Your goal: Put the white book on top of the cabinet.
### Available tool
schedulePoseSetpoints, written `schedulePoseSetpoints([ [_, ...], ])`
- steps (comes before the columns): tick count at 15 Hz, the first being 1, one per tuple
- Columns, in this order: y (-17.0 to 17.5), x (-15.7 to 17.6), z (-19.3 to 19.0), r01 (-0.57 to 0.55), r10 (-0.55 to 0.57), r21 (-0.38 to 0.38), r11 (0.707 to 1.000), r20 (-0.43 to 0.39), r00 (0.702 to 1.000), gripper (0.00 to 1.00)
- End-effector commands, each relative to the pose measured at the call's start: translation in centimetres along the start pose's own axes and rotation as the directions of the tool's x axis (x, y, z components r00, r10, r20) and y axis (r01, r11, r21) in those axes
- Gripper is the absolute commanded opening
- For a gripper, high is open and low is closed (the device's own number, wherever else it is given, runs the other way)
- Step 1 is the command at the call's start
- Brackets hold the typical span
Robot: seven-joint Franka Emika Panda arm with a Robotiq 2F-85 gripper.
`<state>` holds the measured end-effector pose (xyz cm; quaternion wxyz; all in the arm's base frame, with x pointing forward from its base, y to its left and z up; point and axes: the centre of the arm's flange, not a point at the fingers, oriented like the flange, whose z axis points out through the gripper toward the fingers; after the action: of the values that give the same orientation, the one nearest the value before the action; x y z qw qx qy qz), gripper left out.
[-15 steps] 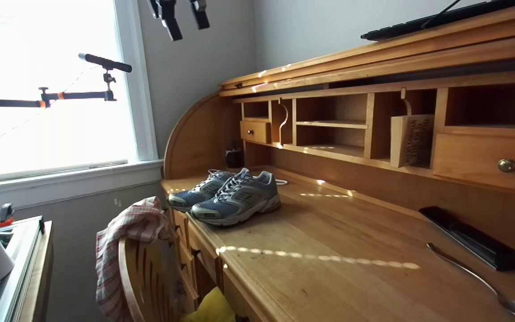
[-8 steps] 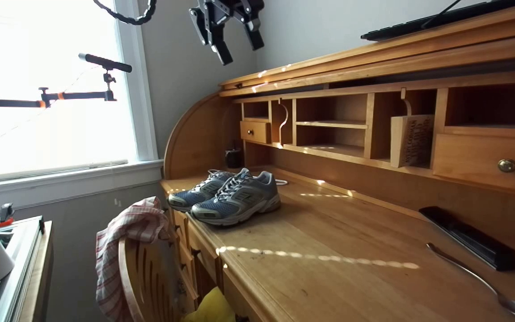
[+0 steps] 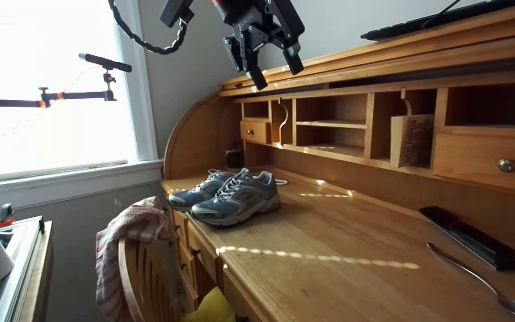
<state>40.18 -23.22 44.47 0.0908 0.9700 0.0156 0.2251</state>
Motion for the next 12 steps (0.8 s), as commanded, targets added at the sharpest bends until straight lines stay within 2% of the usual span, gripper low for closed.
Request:
schedulePoseSetpoints([
  [1, 0.0, 0.1, 0.1, 0.001, -0.001, -0.002, 1.000, 0.002, 1.000, 1.00],
  [4, 0.1, 0.3, 0.0, 0.002, -0.002, -0.005, 1.000, -0.001, 1.000, 1.00],
  [6, 1.3, 1.0, 1.5, -0.027, 0.027, -0.049, 0.998, -0.007, 1.000, 1.00],
  [12, 4.4, 2.4, 5.8, -0.062, 0.057, -0.107, 0.992, -0.052, 0.997, 1.00],
])
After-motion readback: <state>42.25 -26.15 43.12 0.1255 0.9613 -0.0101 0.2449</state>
